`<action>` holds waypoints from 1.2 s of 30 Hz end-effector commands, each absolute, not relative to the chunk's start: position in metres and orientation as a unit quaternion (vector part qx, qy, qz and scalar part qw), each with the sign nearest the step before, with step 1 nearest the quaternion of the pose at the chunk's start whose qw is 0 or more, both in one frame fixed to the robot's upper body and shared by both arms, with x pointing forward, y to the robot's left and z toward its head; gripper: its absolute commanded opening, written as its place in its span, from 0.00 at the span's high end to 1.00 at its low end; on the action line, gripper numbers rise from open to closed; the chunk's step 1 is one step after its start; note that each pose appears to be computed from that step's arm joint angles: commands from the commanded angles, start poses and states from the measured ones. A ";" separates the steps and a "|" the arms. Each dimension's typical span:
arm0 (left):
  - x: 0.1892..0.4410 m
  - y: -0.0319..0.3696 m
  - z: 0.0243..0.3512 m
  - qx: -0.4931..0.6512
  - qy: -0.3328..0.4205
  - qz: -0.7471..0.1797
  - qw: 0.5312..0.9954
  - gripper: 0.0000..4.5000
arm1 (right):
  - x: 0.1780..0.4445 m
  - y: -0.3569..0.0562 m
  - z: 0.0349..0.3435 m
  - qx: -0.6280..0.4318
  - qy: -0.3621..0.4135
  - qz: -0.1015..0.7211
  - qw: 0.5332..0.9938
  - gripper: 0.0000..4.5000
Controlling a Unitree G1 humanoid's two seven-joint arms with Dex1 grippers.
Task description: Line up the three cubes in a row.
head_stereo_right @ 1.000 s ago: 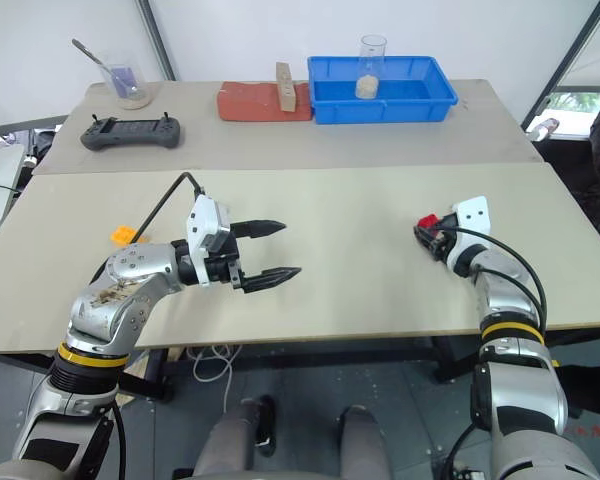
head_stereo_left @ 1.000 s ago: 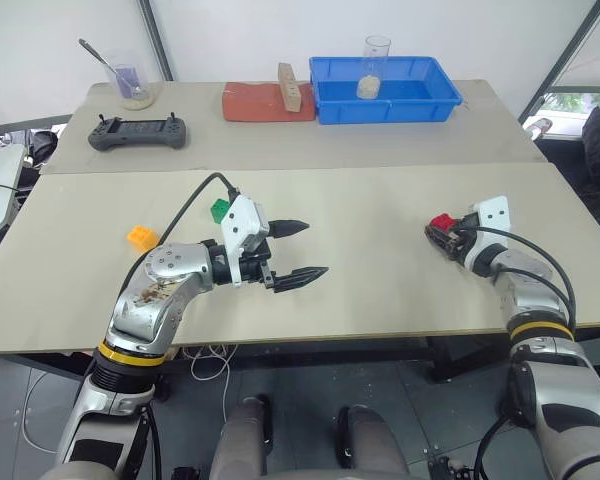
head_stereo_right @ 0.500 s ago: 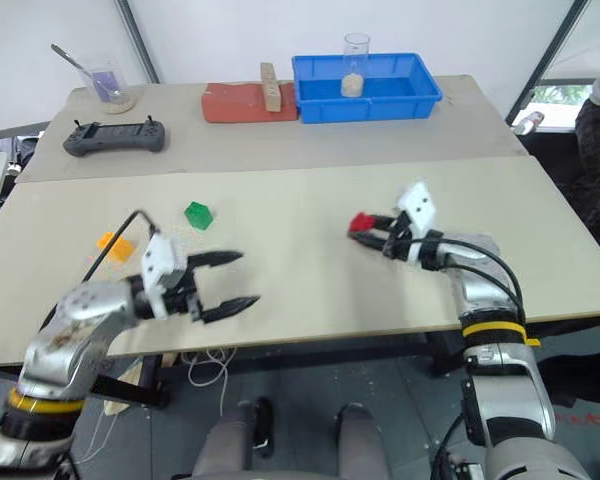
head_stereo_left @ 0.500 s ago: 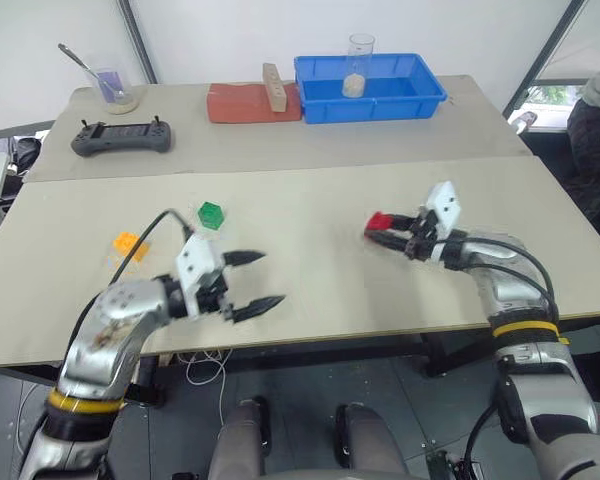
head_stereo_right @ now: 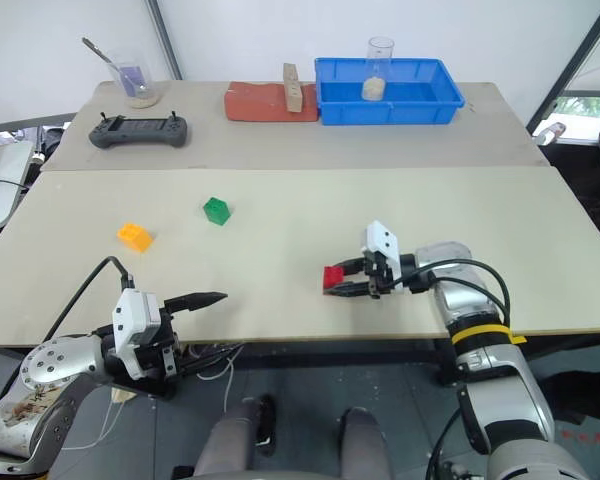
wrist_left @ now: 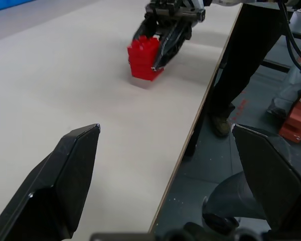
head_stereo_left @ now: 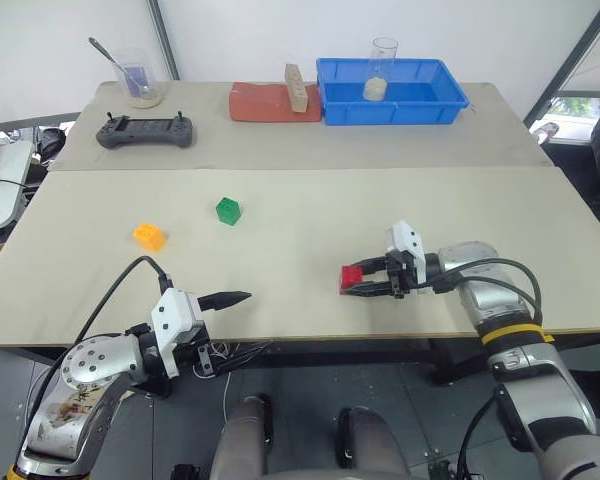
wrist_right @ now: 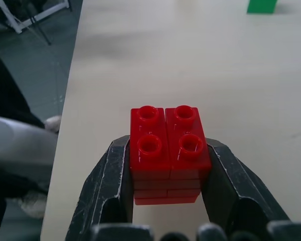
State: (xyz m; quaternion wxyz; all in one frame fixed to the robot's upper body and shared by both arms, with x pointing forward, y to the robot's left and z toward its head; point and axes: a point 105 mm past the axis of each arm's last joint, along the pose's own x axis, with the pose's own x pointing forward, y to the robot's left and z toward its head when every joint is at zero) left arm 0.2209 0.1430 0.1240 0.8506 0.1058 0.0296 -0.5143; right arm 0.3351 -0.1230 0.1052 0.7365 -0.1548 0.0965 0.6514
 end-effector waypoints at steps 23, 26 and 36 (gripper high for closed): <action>0.215 0.125 0.129 0.106 0.011 -0.558 0.823 0.00 | 0.331 -0.185 0.114 -0.219 0.141 0.632 0.729 0.01; 0.226 0.135 0.124 0.109 0.015 -0.532 0.840 0.00 | 0.331 -0.186 0.124 -0.226 0.134 0.631 0.730 0.01; 0.313 0.191 0.123 0.091 -0.023 -0.228 0.969 0.00 | 0.323 -0.120 0.196 -0.114 0.011 0.544 0.831 0.01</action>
